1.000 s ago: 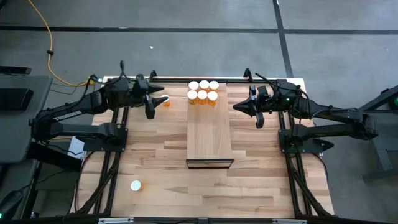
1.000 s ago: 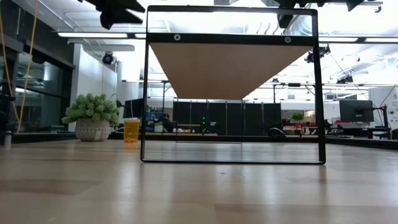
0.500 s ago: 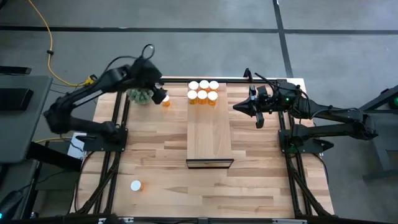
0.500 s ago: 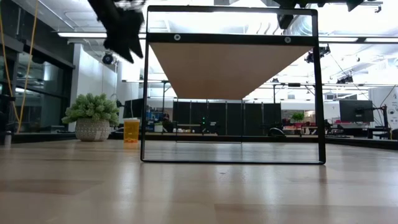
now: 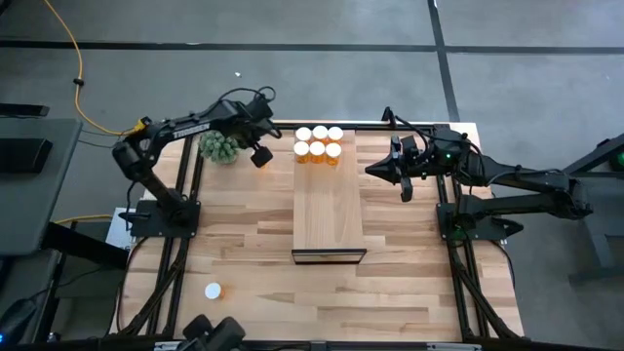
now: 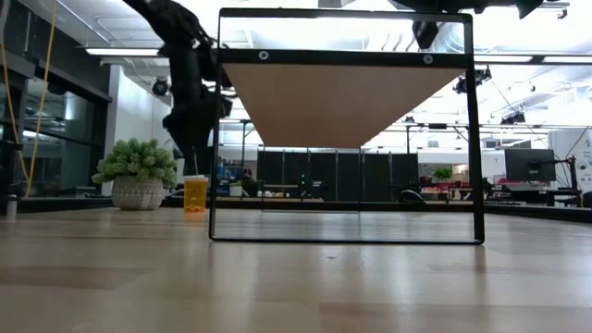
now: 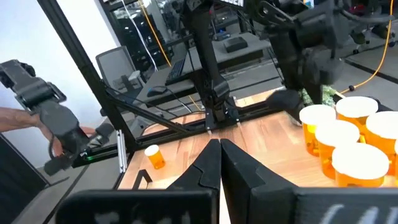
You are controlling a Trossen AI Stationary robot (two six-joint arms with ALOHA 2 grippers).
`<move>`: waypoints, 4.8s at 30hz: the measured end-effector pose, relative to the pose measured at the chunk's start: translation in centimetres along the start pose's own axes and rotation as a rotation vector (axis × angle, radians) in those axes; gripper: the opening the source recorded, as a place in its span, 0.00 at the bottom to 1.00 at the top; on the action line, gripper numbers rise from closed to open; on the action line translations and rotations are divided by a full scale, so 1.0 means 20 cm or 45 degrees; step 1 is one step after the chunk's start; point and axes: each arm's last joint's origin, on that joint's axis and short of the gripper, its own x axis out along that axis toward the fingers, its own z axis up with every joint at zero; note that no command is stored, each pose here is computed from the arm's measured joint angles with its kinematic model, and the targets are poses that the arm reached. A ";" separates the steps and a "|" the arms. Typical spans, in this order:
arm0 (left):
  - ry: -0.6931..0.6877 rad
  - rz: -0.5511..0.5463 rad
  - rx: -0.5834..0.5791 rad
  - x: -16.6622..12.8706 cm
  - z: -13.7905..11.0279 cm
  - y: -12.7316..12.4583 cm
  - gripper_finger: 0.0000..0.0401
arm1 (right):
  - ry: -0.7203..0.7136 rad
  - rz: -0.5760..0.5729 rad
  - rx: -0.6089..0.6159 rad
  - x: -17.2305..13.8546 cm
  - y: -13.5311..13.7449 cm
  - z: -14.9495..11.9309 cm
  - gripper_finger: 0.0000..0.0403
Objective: Pick and place medicine bottles onto shelf by color
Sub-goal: Put the orange pill bottle on the shelf
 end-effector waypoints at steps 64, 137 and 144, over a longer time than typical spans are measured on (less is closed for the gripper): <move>0.123 0.001 0.014 0.29 0.08 0.00 0.49 | 0.013 -0.009 0.024 0.00 0.00 0.00 0.00; -0.049 -0.097 0.727 -0.55 0.36 -0.89 0.51 | 0.073 -0.024 -0.043 0.00 -0.01 -0.03 0.00; -0.013 -0.088 0.745 -0.53 0.37 -0.88 0.51 | 0.073 -0.025 -0.032 0.00 -0.01 -0.03 0.00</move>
